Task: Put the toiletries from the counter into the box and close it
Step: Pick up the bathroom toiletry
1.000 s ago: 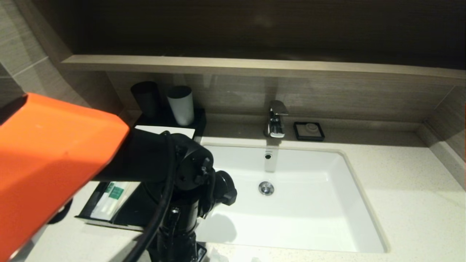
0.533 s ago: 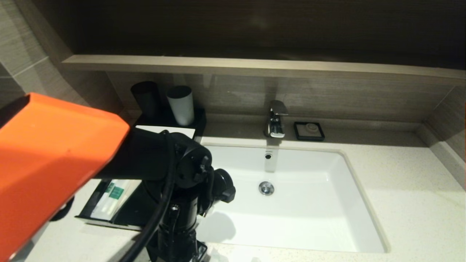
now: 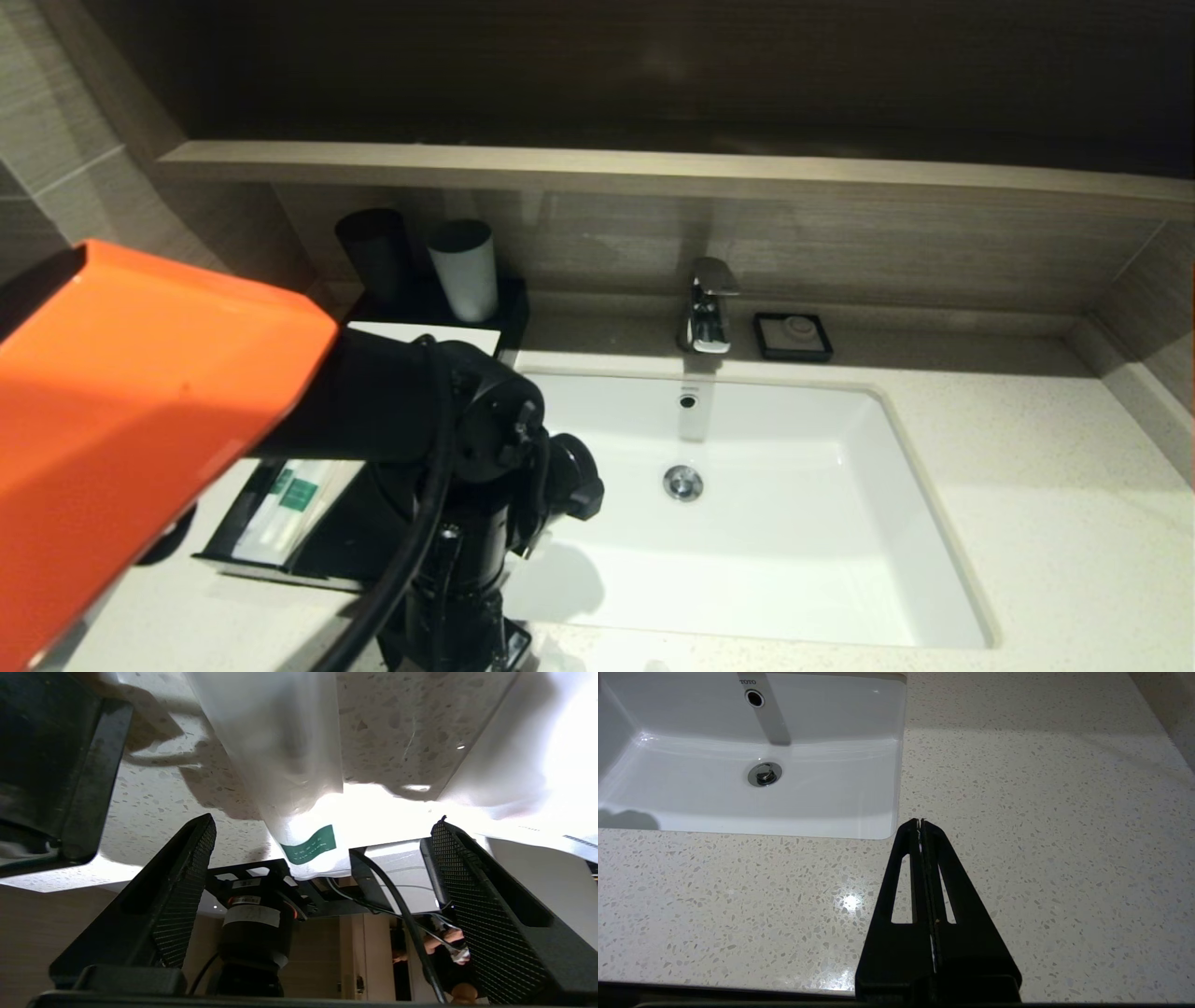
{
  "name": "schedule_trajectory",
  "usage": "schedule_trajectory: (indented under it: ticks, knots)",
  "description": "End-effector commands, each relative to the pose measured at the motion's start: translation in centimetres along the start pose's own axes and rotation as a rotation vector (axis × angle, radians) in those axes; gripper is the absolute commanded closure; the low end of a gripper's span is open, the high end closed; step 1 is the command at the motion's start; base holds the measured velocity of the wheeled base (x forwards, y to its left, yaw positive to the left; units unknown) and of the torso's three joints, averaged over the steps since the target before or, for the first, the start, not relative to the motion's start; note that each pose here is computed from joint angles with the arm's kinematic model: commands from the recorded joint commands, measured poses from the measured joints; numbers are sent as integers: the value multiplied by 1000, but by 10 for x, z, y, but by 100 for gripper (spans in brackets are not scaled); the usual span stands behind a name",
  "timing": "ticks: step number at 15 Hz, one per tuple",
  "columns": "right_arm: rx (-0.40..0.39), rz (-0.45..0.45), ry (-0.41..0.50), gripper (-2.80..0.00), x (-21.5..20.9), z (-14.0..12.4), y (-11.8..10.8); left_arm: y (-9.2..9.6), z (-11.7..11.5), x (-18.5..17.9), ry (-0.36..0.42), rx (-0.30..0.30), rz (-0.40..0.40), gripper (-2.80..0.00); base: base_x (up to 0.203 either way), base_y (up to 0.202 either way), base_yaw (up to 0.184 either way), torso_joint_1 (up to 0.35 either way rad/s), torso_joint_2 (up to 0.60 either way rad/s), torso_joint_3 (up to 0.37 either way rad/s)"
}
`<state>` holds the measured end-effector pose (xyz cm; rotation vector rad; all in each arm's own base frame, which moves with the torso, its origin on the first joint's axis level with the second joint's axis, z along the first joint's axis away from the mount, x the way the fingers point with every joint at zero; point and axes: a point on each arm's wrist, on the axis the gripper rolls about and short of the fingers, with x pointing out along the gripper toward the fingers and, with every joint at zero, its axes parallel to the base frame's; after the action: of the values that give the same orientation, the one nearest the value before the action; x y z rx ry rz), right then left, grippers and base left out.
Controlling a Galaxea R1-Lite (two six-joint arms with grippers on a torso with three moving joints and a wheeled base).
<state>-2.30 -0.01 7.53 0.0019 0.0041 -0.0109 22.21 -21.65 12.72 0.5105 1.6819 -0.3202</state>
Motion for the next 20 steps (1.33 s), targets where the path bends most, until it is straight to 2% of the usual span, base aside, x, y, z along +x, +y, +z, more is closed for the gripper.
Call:
schedule_trajectory:
  ticks: [1, 20]
  knots:
    - [0, 0, 0, 0, 0, 0, 0, 0, 0, 1, 11, 4, 4, -280, 0, 0, 0, 0, 0, 0]
    - [0, 0, 0, 0, 0, 0, 0, 1, -4, 1, 12, 1, 13, -280, 0, 0, 0, 0, 0, 0]
